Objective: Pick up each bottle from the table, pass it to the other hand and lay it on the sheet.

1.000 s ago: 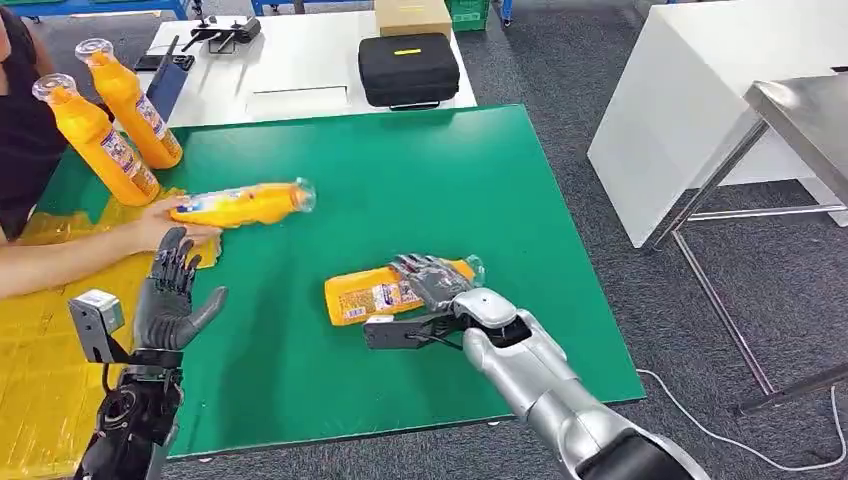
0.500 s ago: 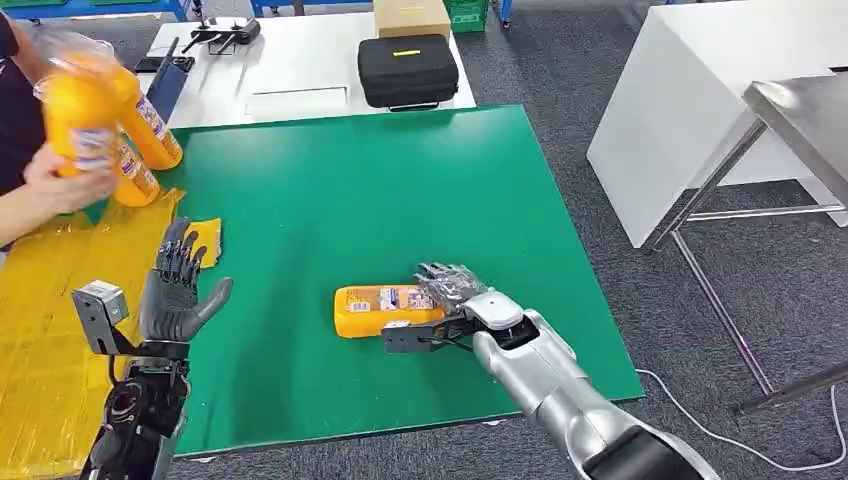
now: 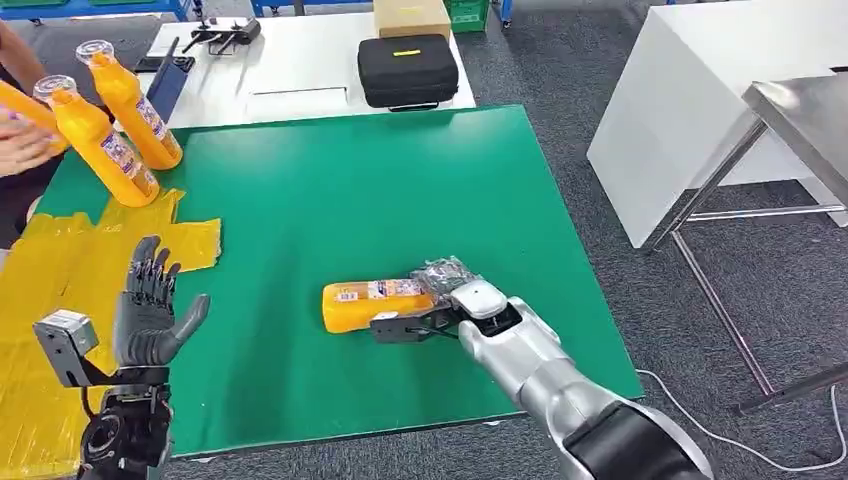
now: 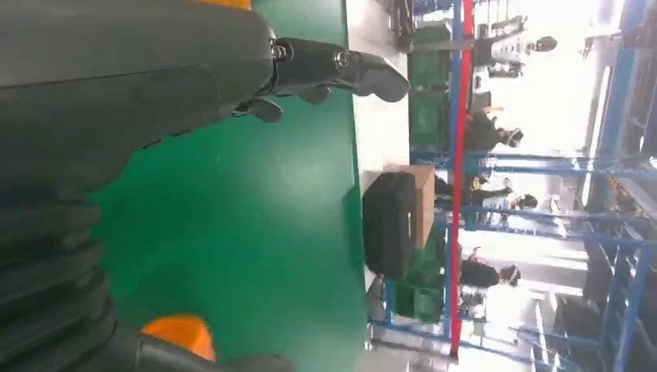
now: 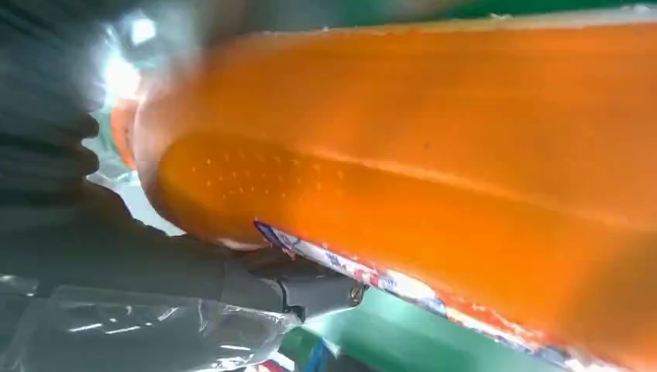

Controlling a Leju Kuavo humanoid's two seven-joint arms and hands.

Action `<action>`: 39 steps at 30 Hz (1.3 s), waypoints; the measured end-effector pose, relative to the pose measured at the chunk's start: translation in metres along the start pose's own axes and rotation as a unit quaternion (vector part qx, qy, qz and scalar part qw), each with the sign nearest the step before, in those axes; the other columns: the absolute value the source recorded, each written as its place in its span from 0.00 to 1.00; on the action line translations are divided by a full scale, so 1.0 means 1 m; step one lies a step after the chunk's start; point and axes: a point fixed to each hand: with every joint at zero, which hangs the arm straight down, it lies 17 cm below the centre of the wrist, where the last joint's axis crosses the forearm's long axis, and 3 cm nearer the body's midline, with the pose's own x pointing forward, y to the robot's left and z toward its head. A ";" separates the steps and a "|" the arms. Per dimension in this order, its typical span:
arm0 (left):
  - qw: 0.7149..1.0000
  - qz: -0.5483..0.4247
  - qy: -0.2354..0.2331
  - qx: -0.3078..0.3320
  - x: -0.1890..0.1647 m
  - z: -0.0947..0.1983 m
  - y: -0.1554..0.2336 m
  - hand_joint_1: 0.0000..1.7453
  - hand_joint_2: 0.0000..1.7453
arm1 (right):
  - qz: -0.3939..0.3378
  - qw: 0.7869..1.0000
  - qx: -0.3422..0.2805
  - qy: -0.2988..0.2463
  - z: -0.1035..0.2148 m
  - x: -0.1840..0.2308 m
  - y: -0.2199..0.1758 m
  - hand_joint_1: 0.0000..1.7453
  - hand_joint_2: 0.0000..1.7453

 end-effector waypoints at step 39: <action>0.984 0.171 -0.013 -0.057 0.048 -0.001 -0.073 0.00 1.00 | -0.345 0.918 -0.136 -0.143 0.004 0.208 -0.145 1.00 1.00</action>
